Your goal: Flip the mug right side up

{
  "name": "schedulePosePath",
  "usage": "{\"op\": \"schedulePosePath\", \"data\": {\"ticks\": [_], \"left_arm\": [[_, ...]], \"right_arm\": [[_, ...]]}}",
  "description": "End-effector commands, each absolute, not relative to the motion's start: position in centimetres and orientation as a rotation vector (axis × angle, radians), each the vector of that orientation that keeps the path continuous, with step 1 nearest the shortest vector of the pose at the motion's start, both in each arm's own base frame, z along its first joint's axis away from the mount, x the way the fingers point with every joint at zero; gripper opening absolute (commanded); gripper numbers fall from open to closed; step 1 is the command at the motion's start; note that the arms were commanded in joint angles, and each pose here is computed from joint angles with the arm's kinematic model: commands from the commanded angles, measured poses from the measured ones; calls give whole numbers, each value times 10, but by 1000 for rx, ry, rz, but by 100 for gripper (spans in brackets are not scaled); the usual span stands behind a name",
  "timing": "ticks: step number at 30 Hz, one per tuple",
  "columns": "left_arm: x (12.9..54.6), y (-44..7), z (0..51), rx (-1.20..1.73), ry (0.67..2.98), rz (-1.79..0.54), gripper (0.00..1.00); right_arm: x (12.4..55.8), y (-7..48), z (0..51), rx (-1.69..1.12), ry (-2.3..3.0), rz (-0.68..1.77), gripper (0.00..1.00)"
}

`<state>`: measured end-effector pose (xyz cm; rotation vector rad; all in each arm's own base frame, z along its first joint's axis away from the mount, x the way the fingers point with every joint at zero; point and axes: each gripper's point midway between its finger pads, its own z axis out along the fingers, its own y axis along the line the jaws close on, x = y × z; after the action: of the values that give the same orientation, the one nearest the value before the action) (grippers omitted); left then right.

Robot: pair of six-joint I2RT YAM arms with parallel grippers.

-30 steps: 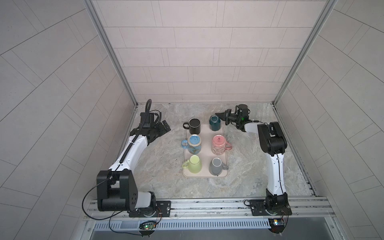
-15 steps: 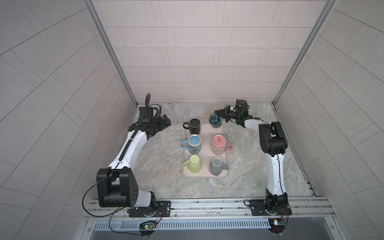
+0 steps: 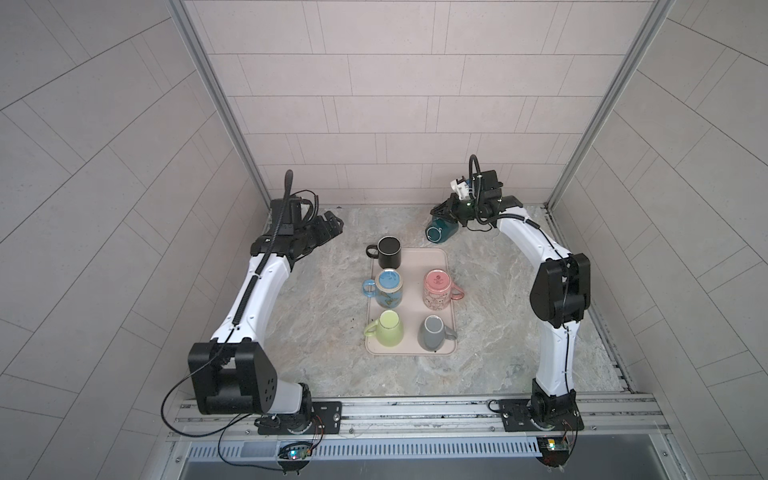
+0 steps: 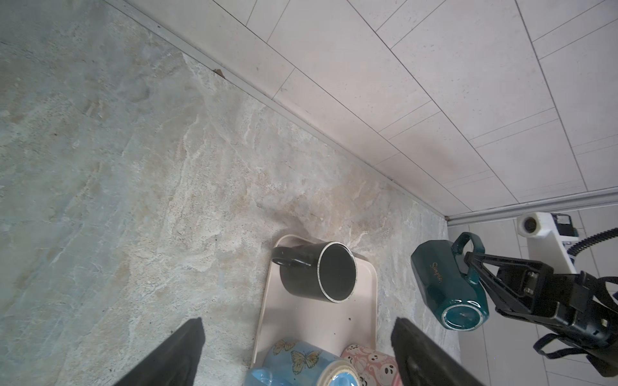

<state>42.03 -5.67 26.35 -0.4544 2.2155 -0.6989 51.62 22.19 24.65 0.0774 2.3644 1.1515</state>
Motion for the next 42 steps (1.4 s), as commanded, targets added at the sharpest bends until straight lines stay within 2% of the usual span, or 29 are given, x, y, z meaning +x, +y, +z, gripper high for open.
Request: {"op": "schedulePosePath", "data": {"ticks": [1,5,12,21,30,42], "left_arm": [[432,-70,300,-398,2116,-802,92],[433,-84,321,-343,2071,-867,89],[426,-137,331,-202,2078,-990,83],[414,-202,338,-13,2119,-1112,72],[399,-242,343,146,2145,-1133,67],[390,-257,333,220,2177,-1104,67]], "right_arm": [[483,231,279,-270,2314,887,0],[465,253,299,-483,2147,781,0],[428,270,342,-653,1729,722,0],[391,282,356,-839,1559,542,0],[389,298,350,-919,1560,448,0],[390,316,348,-914,1577,454,0]]}}
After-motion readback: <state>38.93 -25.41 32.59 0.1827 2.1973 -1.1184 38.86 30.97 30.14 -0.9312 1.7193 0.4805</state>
